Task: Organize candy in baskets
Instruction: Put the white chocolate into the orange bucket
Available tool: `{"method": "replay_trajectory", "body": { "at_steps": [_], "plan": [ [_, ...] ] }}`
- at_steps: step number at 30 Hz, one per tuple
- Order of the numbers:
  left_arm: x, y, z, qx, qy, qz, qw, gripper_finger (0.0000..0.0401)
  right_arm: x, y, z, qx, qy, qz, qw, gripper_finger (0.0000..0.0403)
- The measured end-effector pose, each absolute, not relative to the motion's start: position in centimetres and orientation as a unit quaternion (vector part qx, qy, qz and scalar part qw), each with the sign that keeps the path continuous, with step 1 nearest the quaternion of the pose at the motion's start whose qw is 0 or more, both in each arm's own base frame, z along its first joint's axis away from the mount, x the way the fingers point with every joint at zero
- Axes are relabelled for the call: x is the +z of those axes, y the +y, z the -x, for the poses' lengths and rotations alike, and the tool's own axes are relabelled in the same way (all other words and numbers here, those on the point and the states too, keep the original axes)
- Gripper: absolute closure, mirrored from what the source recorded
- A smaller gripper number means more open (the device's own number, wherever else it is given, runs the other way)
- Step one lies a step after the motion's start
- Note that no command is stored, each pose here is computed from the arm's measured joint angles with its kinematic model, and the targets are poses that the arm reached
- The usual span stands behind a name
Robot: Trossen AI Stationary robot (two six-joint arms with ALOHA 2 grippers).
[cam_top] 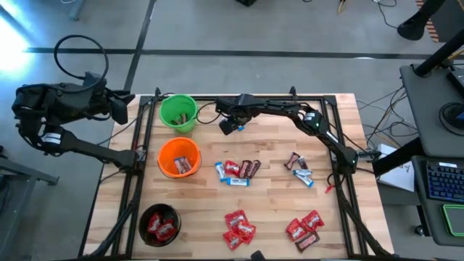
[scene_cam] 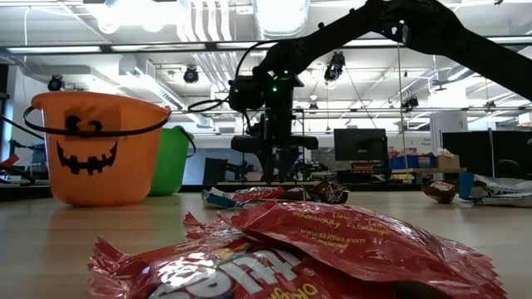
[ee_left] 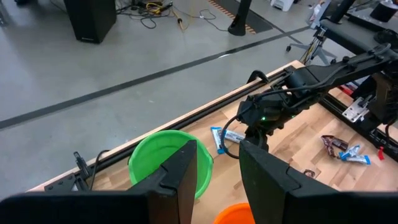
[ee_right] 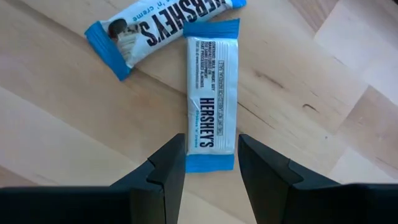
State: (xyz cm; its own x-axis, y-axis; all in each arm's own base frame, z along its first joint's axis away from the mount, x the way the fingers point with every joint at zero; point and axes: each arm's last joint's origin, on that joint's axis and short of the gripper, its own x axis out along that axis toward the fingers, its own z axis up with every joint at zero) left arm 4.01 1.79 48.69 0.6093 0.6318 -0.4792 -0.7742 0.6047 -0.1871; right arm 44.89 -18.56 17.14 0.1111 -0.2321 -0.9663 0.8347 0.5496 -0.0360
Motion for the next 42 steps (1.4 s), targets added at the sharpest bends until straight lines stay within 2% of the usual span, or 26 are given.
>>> {"method": "replay_trajectory", "body": {
  "at_steps": [21, 25, 33, 42],
  "plan": [
    [48.7, 1.8, -4.4, 0.402, 0.19, 0.19, 0.876, 0.0299, 13.9, -20.5, -44.5, -0.364, 0.566, -0.31, 0.671, 0.0269],
    [48.7, 1.8, -4.5, 0.402, 0.19, 0.19, 0.875, 0.0299, 13.8, -20.5, -44.5, -0.365, 0.566, -0.311, 0.671, 0.0292],
    [48.7, 1.8, -4.5, 0.401, 0.186, 0.192, 0.876, 0.0299, 13.7, -20.6, -44.4, -0.361, 0.566, -0.322, 0.668, 0.0384],
    [48.8, 1.8, -4.8, 0.401, 0.185, 0.194, 0.876, 0.0299, 14.4, -20.5, -44.3, -0.356, 0.563, -0.331, 0.669, 0.0388]
  ]
}}
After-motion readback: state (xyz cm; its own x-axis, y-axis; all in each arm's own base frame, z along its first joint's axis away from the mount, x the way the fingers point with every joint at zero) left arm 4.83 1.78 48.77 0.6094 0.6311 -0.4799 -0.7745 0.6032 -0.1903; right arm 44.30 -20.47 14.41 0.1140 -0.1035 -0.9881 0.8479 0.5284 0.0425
